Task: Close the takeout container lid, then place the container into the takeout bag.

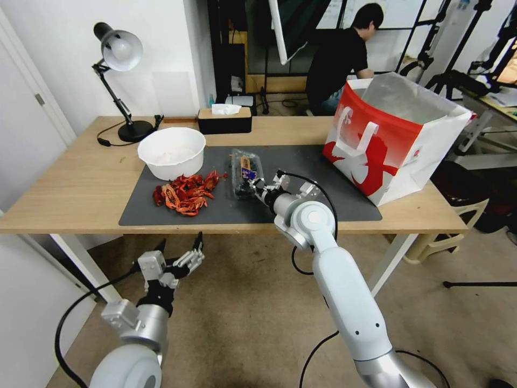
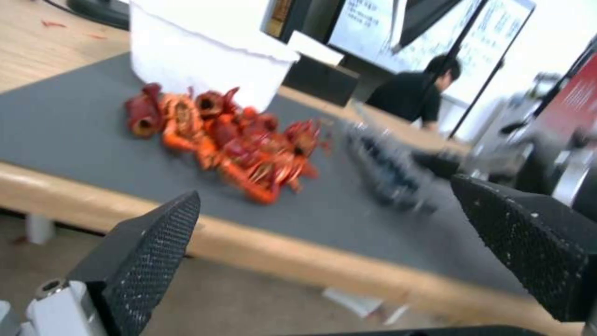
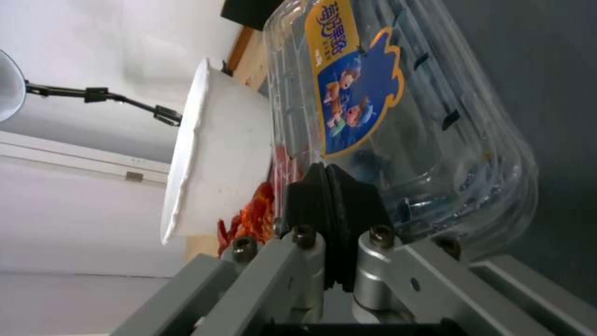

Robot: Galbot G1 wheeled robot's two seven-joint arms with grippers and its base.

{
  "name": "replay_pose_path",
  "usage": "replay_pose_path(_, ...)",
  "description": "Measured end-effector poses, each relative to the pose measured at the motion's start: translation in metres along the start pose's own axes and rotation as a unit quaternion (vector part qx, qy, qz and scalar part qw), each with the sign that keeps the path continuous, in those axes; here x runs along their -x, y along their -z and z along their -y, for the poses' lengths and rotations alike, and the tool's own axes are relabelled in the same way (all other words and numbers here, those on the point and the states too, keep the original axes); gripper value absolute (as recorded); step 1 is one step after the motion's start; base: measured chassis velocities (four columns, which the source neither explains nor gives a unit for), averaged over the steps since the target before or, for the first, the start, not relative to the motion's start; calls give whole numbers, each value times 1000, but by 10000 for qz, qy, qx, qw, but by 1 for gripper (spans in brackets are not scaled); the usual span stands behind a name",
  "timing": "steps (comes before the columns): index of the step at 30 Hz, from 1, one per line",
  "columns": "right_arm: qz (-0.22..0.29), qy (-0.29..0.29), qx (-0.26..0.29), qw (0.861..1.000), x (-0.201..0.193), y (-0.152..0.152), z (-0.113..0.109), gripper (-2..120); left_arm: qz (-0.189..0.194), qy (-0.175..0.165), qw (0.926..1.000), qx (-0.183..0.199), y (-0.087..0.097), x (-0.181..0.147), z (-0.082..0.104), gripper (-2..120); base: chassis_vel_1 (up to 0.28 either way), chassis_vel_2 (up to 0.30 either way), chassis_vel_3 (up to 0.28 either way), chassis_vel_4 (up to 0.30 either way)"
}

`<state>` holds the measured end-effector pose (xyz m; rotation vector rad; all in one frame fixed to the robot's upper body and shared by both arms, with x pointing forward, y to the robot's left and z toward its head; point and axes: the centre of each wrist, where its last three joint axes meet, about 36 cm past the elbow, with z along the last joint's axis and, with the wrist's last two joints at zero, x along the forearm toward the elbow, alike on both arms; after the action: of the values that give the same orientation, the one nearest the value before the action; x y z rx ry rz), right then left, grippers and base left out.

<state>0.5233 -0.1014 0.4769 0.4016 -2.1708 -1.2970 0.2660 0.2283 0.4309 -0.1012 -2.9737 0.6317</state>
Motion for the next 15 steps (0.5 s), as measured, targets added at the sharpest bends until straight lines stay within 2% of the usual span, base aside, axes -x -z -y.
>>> replay_pose_path(1,-16,-51,-38,10000,-1,0,-1,0,29,-77,9993,-372,11,5,4,100,0,0,0,0)
replay_pose_path(2,-16,-51,-38,10000,-1,0,-1,0,29,-77,9993,-372,11,5,4,100,0,0,0,0)
replay_pose_path(4,-29,-117,-64,9999,-2,0,-2,0,-13,-179,9963,-835,23,13,6,100,0,0,0,0)
replay_pose_path(6,-37,-140,-94,9999,-3,1,-2,0,-65,-246,9936,-1099,31,20,7,100,0,0,0,0)
replay_pose_path(7,-37,-140,-94,9999,-3,1,-2,0,-65,-246,9936,-1099,31,20,7,100,0,0,0,0)
replay_pose_path(10,-58,-182,-111,9998,-4,0,0,0,-174,-395,9882,-1468,48,35,7,100,0,0,0,0)
replay_pose_path(15,-76,-207,-119,9997,-6,-1,0,0,-282,-521,9836,-1702,60,53,2,100,0,0,0,0)
